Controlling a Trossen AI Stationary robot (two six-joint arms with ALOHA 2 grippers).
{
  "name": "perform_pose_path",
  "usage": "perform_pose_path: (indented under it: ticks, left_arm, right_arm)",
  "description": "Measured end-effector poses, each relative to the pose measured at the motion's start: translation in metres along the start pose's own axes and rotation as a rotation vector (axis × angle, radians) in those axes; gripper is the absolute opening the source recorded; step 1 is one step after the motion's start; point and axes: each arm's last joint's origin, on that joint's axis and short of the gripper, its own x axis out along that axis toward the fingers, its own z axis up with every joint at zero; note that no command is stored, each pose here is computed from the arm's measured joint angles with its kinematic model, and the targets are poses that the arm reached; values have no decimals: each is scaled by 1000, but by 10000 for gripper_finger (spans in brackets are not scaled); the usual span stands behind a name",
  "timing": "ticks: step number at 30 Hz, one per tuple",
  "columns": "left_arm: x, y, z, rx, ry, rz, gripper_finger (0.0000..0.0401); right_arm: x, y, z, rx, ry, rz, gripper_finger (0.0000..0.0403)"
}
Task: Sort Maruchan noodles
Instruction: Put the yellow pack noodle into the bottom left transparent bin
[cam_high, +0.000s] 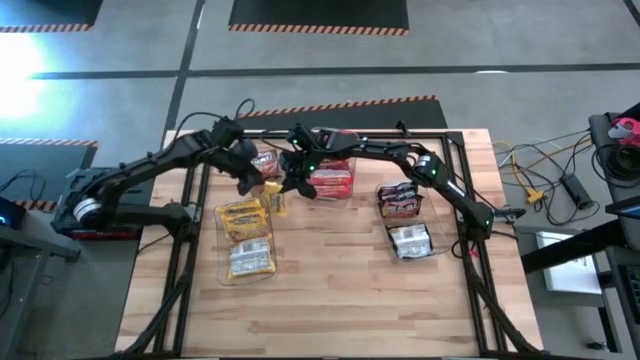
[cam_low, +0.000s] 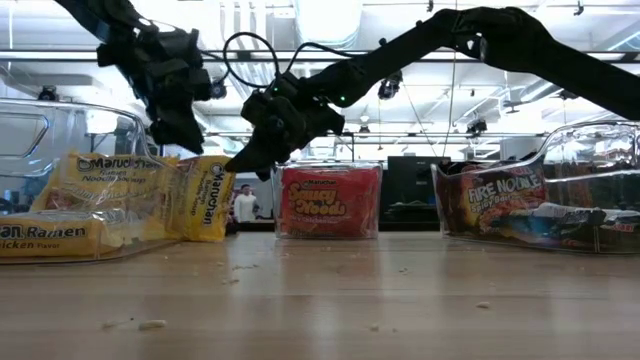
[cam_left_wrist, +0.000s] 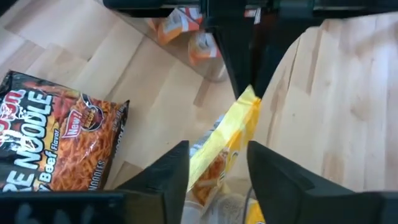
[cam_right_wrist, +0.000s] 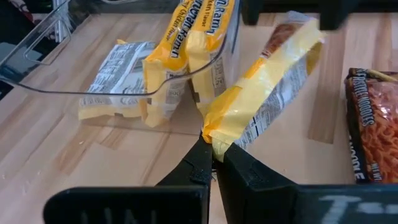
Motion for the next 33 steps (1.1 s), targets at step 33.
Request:
perform_pose_path:
  ticks: [33]
  left_arm:
    - [23,1,2,234,59,-87,187]
  right_arm:
    - [15,13,3,-207,29,-11,8]
